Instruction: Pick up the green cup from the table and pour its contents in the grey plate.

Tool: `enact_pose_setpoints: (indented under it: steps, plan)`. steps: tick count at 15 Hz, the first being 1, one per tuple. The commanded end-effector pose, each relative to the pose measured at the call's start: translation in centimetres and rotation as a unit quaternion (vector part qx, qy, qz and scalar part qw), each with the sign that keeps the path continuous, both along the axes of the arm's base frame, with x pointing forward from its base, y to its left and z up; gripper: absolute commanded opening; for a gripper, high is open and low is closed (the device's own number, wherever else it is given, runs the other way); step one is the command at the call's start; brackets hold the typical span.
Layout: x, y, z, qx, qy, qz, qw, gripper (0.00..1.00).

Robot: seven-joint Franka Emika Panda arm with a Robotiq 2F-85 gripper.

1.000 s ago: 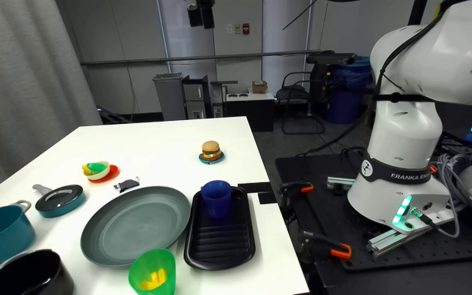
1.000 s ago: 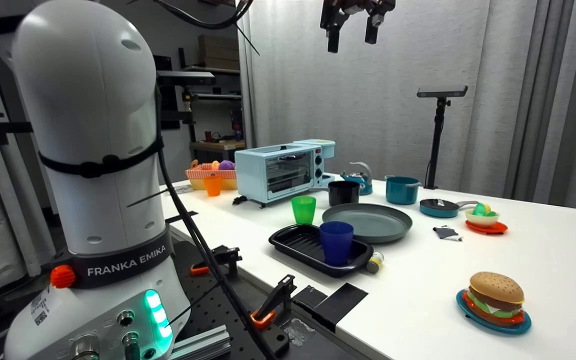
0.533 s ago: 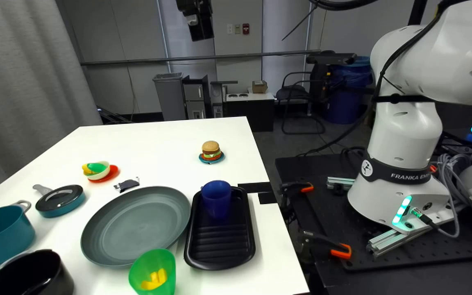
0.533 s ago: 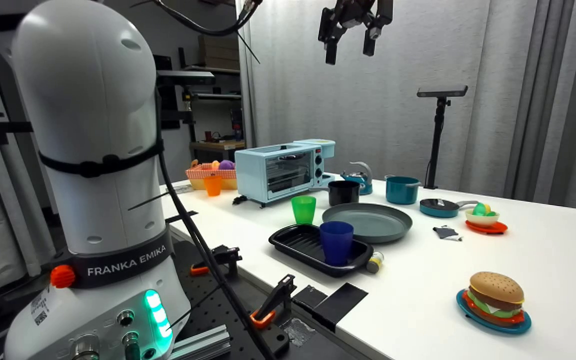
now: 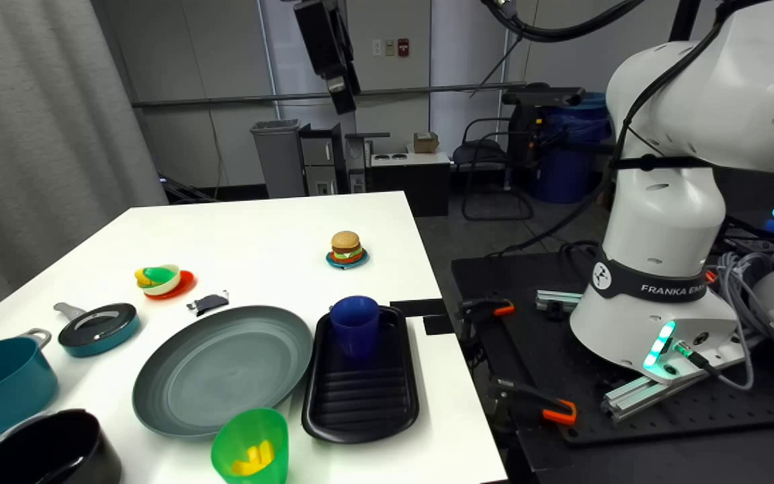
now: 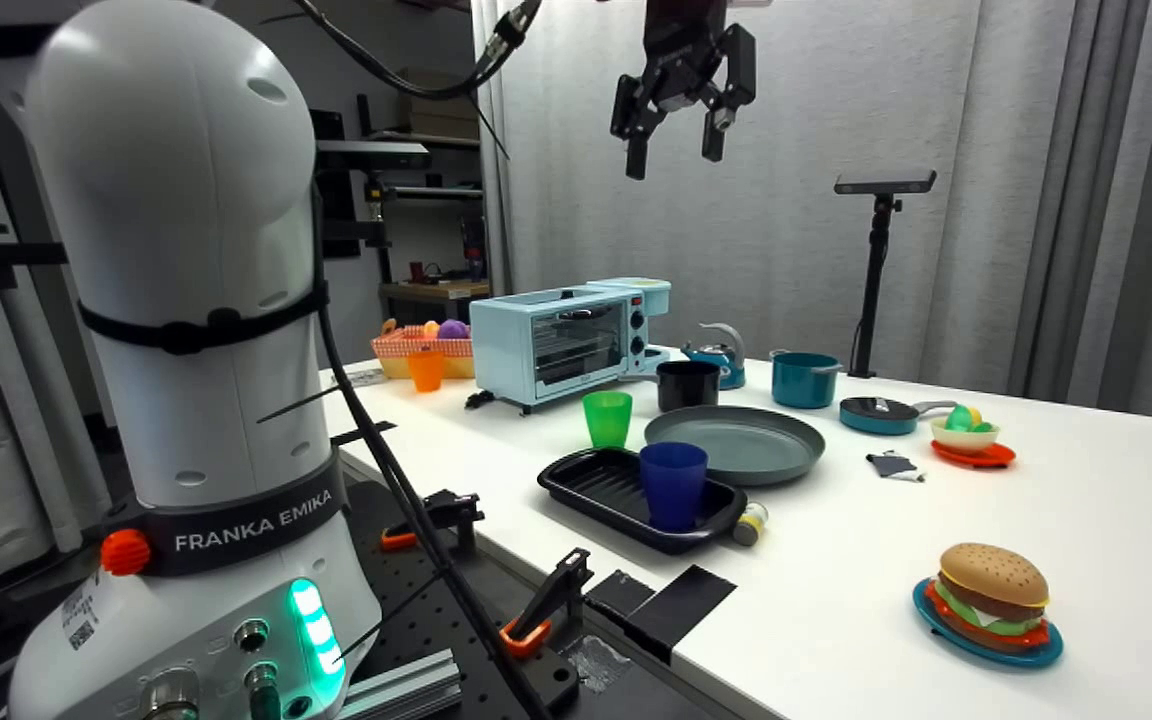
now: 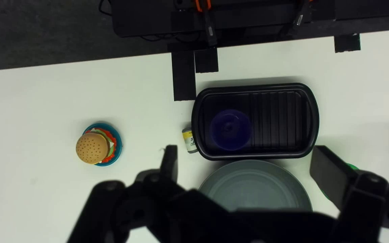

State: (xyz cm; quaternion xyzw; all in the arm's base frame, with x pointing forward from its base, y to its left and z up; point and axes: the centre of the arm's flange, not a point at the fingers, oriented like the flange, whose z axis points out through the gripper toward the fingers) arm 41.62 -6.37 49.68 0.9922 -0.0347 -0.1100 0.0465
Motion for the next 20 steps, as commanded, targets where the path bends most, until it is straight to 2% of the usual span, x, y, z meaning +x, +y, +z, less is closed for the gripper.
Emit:
enact_pose_setpoints:
  steps: [1,12,20]
  plan:
    - [-1.2,1.6,-2.0,-0.003,-0.014,0.026,0.9996,1.0]
    - [-1.9,5.3,-9.5,0.033,-0.04,0.071,0.9961,1.0]
    - [-1.0,10.4,-12.6,0.027,-0.043,0.155,0.9866,1.0]
